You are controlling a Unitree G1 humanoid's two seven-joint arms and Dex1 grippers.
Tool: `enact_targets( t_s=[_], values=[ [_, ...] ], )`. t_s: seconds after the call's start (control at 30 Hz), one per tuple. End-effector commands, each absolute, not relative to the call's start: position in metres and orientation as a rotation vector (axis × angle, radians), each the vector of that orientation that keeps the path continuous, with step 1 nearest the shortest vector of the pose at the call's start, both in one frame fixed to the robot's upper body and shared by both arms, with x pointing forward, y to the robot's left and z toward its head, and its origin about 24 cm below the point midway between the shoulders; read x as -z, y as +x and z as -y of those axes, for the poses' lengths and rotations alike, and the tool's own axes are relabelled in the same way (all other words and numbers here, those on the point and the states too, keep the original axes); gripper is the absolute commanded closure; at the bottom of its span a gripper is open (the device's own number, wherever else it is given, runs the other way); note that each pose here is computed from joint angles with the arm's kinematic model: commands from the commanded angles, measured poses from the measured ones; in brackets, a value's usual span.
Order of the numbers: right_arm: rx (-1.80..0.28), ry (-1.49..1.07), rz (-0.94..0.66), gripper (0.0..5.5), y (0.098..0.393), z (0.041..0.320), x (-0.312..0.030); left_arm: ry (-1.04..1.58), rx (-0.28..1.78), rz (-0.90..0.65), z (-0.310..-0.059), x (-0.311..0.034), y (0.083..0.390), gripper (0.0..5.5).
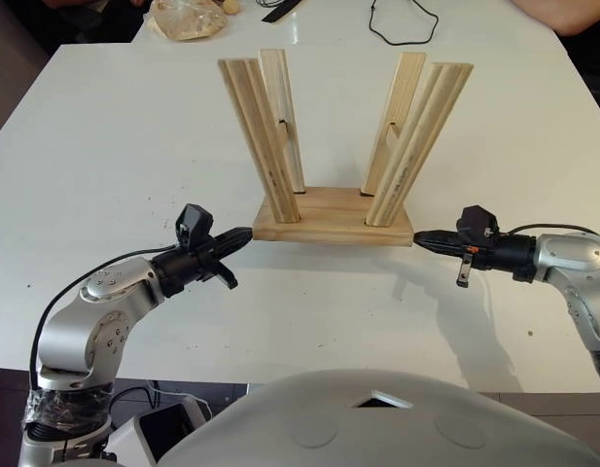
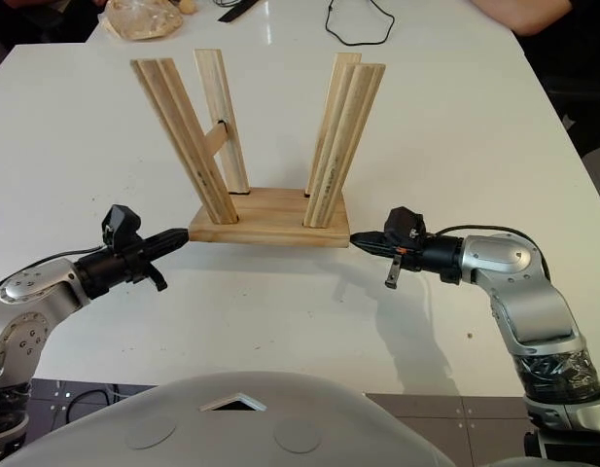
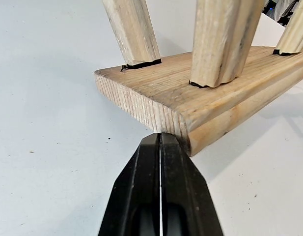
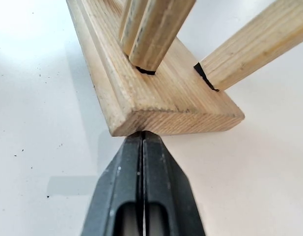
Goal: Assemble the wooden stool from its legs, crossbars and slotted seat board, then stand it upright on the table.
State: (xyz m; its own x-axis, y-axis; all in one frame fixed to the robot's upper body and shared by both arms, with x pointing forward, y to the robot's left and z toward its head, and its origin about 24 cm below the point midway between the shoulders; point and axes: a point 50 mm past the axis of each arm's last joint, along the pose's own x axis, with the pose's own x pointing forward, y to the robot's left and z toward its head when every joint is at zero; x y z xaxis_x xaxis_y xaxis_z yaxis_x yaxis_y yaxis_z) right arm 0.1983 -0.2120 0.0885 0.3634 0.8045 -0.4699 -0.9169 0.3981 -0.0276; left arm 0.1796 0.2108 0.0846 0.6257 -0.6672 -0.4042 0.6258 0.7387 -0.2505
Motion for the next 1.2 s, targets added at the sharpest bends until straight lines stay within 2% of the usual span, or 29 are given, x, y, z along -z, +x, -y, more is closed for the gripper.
enact_targets(
  t_s=[0.03, 0.2, 0.8, 1.03, 1.17, 1.2],
  values=[
    [-1.25, -0.248, -0.23, 5.5, 0.203, 0.187, -0.117, -0.181, 0.937, -0.398, -0.185, -0.106, 0.181, 5.46],
    [-1.222, -0.281, -0.183, 5.5, 0.212, 0.193, -0.133, -0.154, 0.945, -0.348, -0.184, -0.119, 0.188, 5.46],
    [-1.143, -0.331, -0.173, 5.5, 0.225, 0.207, -0.141, -0.094, 0.909, -0.304, -0.189, -0.132, 0.199, 5.46],
    [-1.094, -0.376, -0.239, 5.5, 0.226, 0.219, -0.128, -0.011, 0.846, -0.386, -0.203, -0.114, 0.199, 5.46],
    [-1.04, -0.434, -0.299, 5.5, 0.229, 0.235, -0.114, 0.097, 0.823, -0.394, -0.216, -0.106, 0.203, 4.83],
    [-1.031, -0.454, -0.31, 5.3, 0.23, 0.238, -0.111, 0.118, 0.809, -0.374, -0.219, -0.107, 0.206, 4.64]
  ],
)
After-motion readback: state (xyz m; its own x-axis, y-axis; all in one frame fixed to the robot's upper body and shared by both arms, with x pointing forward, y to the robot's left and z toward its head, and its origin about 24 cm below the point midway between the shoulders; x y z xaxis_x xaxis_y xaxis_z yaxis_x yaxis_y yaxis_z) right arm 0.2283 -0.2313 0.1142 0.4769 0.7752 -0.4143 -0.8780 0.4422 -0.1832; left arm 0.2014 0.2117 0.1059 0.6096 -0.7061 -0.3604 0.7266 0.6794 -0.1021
